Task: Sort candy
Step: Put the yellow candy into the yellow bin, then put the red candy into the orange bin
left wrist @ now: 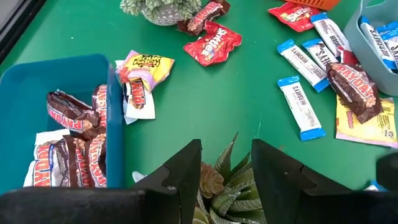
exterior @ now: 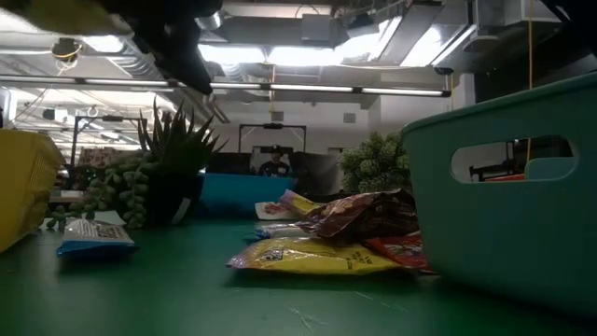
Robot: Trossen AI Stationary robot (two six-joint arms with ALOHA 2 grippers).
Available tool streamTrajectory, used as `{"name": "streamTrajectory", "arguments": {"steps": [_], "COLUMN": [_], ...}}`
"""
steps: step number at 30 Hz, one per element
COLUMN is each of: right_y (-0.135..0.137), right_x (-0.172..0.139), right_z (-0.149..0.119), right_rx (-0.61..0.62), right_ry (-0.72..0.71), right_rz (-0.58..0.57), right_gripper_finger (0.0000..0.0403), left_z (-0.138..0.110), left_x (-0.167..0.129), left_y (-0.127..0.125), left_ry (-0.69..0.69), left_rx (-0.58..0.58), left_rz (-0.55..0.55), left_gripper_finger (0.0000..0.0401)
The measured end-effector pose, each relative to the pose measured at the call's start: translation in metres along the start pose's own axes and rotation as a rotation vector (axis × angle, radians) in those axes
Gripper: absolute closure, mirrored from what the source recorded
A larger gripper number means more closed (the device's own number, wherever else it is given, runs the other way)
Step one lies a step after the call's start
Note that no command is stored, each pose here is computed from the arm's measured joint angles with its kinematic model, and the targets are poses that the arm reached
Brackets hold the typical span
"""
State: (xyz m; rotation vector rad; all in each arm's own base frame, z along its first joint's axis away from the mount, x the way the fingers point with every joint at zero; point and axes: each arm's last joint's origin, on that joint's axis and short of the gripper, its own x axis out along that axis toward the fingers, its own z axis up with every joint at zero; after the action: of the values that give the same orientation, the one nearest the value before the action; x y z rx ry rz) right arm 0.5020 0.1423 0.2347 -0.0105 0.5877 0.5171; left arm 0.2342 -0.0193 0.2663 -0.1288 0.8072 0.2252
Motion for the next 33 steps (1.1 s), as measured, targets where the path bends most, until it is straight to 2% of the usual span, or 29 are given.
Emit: {"name": "streamTrajectory", "arguments": {"steps": [5,18,21,28,33], "right_y": [-0.005,-0.007,-0.007,-0.007,-0.005], "right_x": [0.013,0.021,0.021,0.021,0.012], "right_z": [-0.004,-0.005,-0.007,-0.006,-0.008], "right_rx": [-0.007,-0.013,-0.007,-0.009,0.014], "right_ry": [-0.053,-0.108,-0.088,-0.098,-0.009], "right_rz": [-0.059,-0.056,-0.056,-0.055,-0.039], "right_gripper_finger": [0.0394,0.0389,0.0365,0.0271,0.0238], "left_z": [0.000,0.000,0.000,0.000,0.000], "left_x": [0.000,0.000,0.000,0.000,0.000], "left_y": [0.000,0.000,0.000,0.000,0.000], "left_ry": [0.000,0.002,0.002,0.002,0.002], "left_rx": [0.001,0.001,0.001,0.001,0.001], "left_rz": [0.000,0.001,0.002,0.002,0.002], "left_gripper_finger": [0.0273,0.0273,0.0273,0.0273,0.0273]}}
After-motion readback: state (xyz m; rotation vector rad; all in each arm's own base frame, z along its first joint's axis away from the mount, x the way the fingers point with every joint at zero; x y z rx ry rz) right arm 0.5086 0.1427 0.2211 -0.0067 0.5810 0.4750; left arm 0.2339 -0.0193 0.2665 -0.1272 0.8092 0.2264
